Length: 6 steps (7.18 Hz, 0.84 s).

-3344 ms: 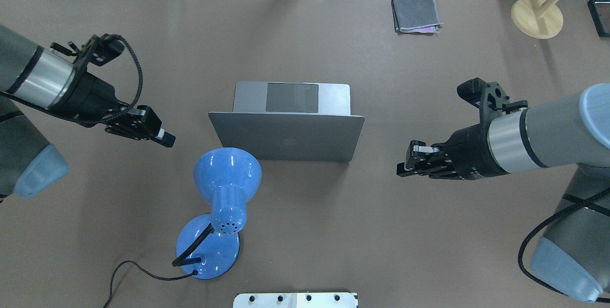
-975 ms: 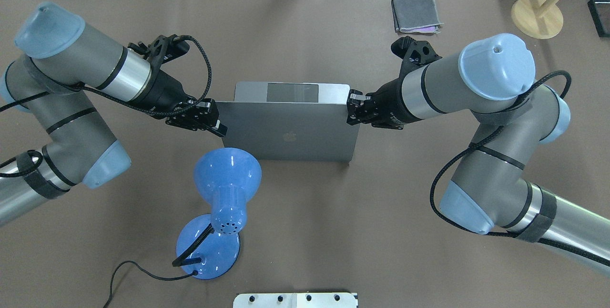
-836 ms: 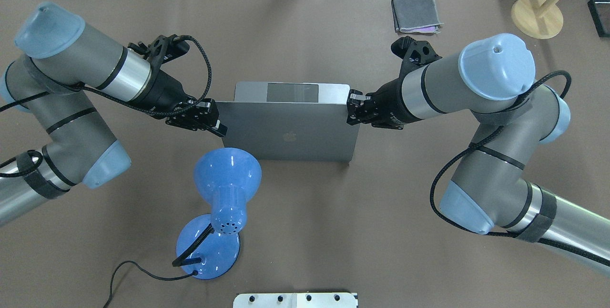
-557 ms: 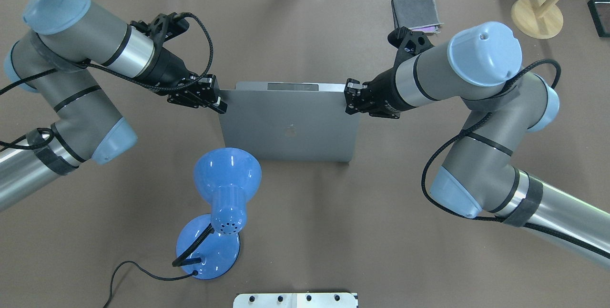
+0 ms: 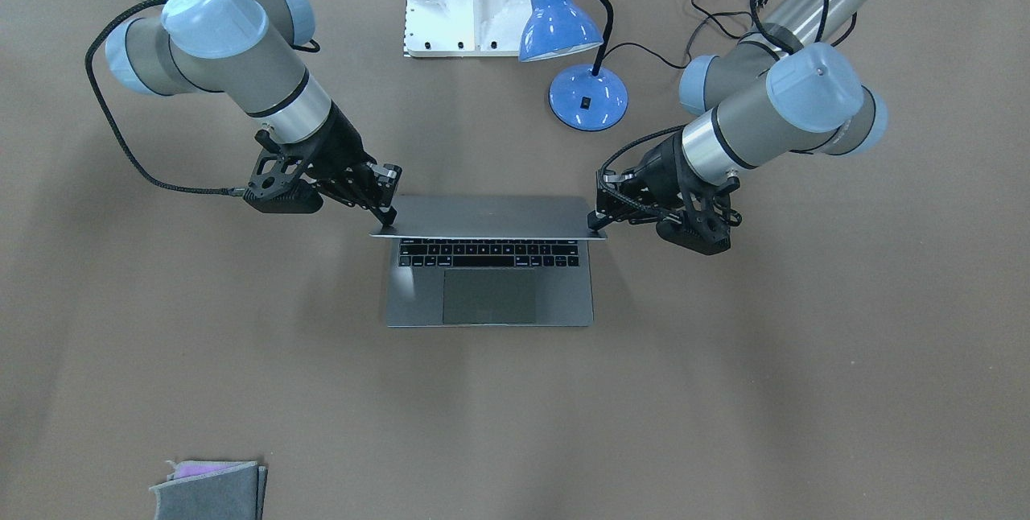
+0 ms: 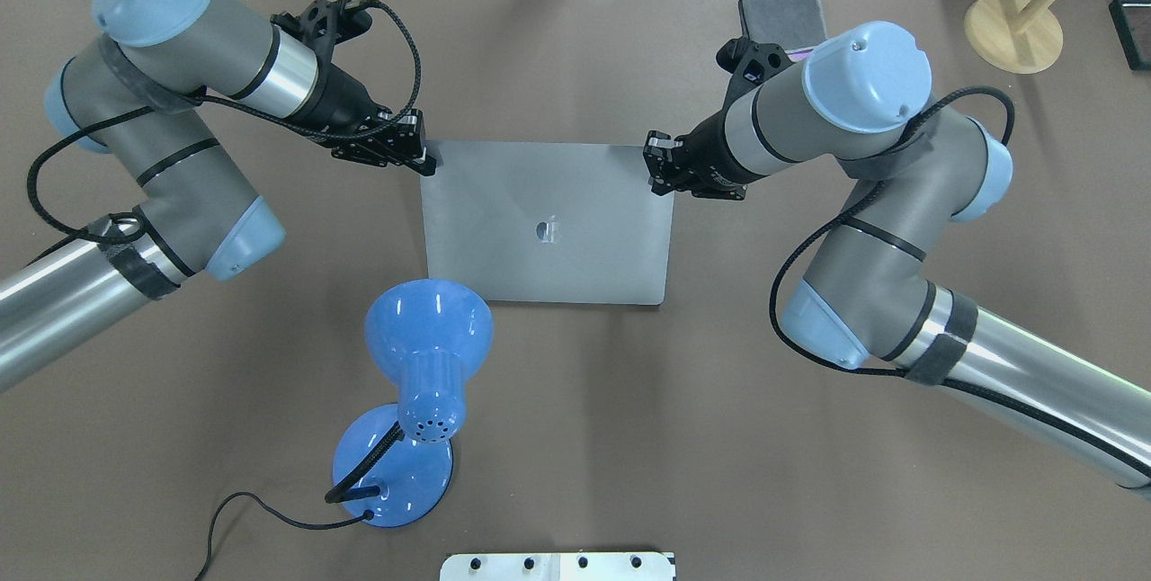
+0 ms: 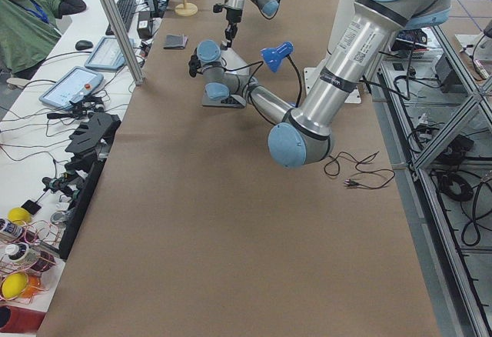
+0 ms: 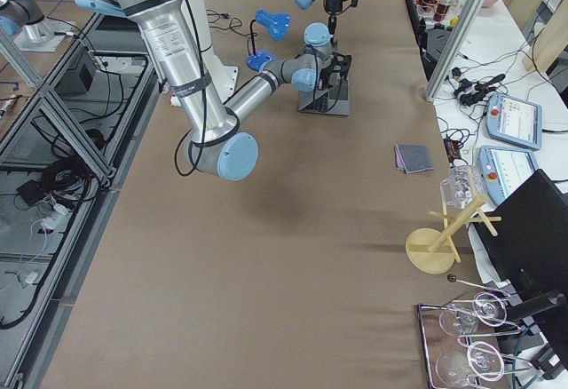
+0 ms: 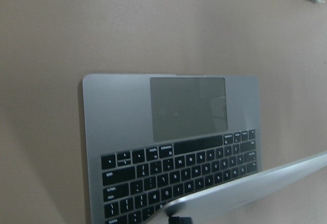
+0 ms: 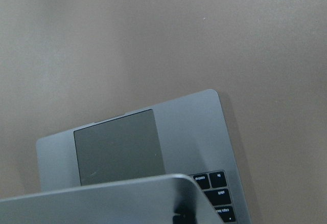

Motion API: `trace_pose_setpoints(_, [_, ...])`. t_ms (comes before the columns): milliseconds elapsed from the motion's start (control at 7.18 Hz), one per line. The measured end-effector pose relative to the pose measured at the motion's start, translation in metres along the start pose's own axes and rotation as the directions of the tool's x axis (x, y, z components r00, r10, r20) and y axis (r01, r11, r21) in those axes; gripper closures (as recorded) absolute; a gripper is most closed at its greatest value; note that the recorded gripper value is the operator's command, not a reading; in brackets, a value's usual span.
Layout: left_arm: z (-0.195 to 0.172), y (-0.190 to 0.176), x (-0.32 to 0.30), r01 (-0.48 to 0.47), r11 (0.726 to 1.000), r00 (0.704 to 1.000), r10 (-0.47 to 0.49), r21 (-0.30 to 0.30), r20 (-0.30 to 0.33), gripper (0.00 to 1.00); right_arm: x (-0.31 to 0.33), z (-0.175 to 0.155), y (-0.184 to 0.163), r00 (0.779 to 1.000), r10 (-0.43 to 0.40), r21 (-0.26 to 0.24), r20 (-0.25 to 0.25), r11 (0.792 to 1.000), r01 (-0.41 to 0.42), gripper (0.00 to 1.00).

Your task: Close laptop

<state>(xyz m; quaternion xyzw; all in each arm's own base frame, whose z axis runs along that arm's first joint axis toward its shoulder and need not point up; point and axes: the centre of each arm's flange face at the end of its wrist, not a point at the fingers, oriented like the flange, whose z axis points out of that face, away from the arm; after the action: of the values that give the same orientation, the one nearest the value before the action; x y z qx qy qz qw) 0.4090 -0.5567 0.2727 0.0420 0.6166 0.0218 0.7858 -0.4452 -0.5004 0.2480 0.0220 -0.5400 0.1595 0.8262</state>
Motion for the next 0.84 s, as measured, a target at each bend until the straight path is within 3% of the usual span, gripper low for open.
trace_pose_setpoints(557, [0.032, -0.03, -0.009, 0.018, 0.997, 0.997, -0.024, 0.076, 0.074, 1.0, 0.006, 0.044, -0.027, 0.997, 0.026, 0.024, -0.077, 0.999, -0.024, 1.0])
trace_pose_setpoints(836, [0.065, -0.038, -0.022, -0.005, 0.993, 0.989, -0.012, 0.116, 0.145, 1.0, 0.013, 0.066, -0.038, 0.992, 0.043, 0.04, -0.119, 0.998, -0.038, 1.0])
